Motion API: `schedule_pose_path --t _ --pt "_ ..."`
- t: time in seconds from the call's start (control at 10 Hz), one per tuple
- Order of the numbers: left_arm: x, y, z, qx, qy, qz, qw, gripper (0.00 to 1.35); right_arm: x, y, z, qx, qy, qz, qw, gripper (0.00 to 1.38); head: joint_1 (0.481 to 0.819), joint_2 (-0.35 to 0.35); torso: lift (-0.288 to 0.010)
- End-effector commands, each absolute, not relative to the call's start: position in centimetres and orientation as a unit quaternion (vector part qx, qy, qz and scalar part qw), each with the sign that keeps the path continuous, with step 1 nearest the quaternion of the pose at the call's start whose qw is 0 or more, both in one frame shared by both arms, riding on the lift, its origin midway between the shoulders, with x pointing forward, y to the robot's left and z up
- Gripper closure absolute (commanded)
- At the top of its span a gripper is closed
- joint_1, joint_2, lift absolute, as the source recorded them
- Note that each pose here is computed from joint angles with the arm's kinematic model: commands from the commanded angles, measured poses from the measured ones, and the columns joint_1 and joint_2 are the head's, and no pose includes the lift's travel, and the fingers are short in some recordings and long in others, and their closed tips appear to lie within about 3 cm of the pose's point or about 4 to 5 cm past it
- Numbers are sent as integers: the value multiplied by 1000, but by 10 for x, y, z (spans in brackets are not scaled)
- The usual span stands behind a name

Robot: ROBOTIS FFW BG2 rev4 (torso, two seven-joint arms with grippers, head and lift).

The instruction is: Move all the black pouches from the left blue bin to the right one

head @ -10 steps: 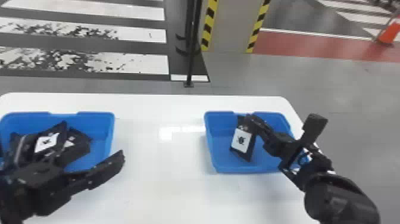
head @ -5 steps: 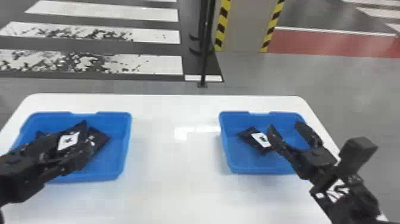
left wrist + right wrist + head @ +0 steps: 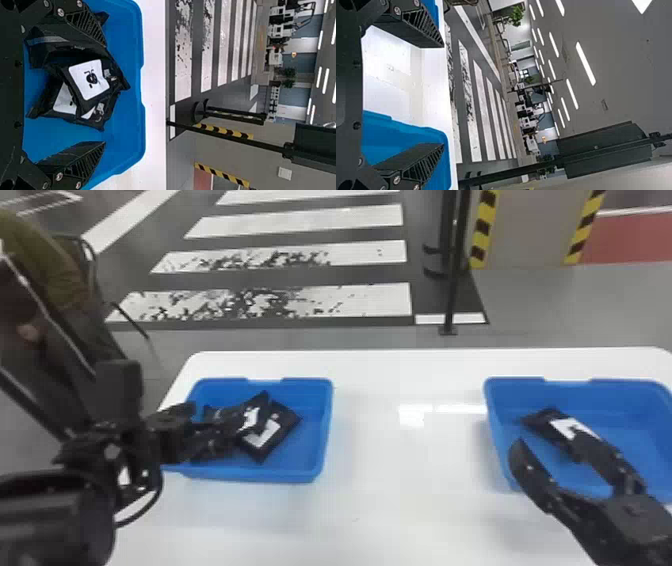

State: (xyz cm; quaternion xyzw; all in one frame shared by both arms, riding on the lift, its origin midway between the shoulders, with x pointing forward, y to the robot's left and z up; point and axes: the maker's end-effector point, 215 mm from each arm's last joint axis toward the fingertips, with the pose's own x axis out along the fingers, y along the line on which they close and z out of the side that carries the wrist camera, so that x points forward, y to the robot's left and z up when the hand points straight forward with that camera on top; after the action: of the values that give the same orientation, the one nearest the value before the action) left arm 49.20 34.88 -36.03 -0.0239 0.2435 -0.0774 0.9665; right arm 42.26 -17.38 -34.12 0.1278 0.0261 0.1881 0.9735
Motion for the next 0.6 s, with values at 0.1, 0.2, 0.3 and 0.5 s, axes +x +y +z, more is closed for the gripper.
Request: schedule_pose_path --t 0.1,0.2,0.3,0.5 --pt "515 367 -388 -42 270 -56 960 171 409 -148 -352 159 45 208 964 142 695 225 -140" --pt "523 370 -401 -53 281 -52 957 171 406 -144 -357 165 53 212 962 144 695 249 -140" --pt "528 368 -411 -63 292 -54 953 171 405 -142 -358 168 56 215 961 147 695 262 -140" --pt "537 360 -426 -79 307 -60 947 173 404 -140 -363 178 63 216 958 148 695 263 -140"
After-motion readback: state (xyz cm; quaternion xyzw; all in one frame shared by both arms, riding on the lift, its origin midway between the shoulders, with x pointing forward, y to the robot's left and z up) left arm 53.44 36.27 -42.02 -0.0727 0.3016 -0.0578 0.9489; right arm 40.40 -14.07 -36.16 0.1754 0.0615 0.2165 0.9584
